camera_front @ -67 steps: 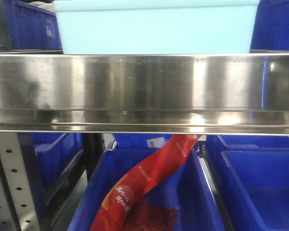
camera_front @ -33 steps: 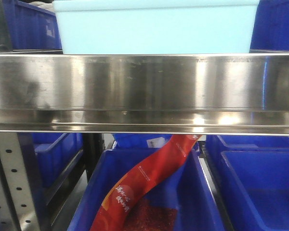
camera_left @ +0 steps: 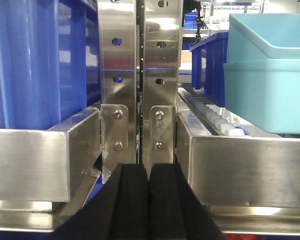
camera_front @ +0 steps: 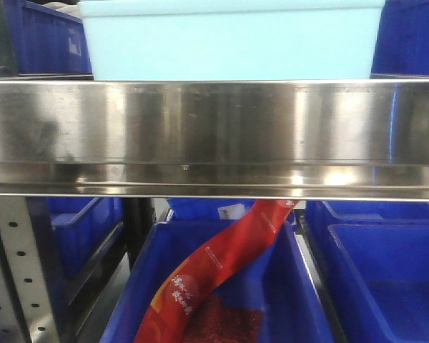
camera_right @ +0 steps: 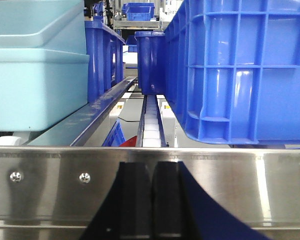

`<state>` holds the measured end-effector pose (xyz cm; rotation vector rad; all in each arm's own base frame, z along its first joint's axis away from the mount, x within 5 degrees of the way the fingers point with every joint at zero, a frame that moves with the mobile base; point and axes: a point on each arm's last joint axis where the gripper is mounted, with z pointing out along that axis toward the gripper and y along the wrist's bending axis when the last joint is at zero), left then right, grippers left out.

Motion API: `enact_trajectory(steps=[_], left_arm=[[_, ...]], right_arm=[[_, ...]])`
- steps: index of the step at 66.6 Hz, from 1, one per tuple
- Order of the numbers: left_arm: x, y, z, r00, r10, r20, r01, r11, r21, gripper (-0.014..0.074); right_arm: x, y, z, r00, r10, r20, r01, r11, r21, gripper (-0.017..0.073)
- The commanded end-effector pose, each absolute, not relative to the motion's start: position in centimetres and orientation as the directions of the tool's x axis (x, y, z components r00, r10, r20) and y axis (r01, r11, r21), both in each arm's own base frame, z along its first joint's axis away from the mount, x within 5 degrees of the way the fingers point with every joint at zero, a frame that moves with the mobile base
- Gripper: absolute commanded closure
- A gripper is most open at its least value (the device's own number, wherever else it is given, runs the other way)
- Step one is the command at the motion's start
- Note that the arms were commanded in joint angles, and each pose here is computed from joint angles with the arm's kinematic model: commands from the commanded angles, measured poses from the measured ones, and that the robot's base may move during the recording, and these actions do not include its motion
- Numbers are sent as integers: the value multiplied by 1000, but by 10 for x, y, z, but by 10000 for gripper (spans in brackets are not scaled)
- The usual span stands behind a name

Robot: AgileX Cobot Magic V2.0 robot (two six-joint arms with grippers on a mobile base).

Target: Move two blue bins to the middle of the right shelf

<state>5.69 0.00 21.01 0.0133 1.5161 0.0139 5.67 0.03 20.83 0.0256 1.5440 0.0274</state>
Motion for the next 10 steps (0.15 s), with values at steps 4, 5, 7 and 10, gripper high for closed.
enact_trajectory(steps=[4,5,7,10], left_arm=[[56,0,212,78,15,-997,-4,1000,15,704],[56,0,212,78,15,-997,-4,1000,15,704],[56,0,212,78,15,-997,-4,1000,15,704],[56,0,212,78,15,-997,-4,1000,15,704]], right_arm=[[56,0,210,52,30,-998,4,1000,30,721],[56,0,210,52,30,-998,4,1000,30,721],[56,0,210,52,30,-998,4,1000,30,721],[56,0,210,52,30,-998,4,1000,30,721]])
